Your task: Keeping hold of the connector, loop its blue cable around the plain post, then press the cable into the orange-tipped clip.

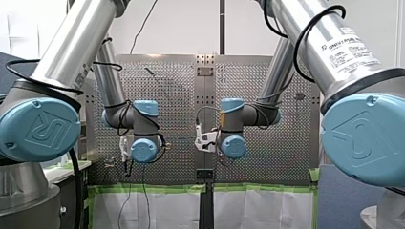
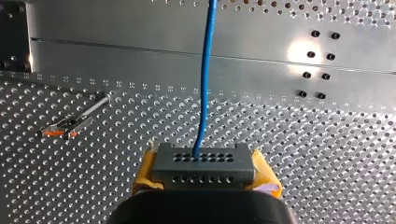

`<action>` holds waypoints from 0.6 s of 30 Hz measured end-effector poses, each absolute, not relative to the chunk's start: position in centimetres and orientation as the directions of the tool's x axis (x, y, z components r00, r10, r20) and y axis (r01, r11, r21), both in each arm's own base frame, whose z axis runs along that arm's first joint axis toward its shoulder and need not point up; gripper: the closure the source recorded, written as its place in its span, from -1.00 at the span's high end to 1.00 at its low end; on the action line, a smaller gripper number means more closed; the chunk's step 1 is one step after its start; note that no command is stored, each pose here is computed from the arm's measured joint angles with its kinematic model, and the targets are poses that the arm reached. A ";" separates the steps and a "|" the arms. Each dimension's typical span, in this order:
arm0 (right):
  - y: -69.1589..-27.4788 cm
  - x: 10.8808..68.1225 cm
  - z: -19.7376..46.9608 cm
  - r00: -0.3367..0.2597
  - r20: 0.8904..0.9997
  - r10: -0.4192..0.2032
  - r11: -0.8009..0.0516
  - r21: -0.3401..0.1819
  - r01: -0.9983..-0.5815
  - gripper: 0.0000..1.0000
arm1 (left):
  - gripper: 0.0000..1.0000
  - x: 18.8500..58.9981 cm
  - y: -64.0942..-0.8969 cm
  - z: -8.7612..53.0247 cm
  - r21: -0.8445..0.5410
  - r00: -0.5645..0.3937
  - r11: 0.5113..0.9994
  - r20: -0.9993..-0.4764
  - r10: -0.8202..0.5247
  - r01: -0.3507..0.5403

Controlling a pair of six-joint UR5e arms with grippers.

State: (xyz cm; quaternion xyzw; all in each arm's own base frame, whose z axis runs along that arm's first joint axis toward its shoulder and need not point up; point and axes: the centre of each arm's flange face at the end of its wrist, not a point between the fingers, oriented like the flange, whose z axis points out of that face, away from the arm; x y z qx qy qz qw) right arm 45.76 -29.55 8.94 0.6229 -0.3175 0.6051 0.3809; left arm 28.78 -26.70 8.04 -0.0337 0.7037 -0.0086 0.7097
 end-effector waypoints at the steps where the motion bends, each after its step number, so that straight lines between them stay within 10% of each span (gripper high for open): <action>1: -29.6 45.8 8.9 0.066 0.996 0.065 -0.508 0.090 -0.857 -1.00 | -0.82 28.8 -26.7 8.0 -0.060 0.010 0.998 -0.998 -0.060 -0.035; 18: -29.6 45.8 8.9 0.066 0.996 0.065 -0.508 0.090 -0.857 -1.00 | -1.00 28.8 -26.7 8.0 -0.060 0.010 0.998 -0.998 -0.060 -0.035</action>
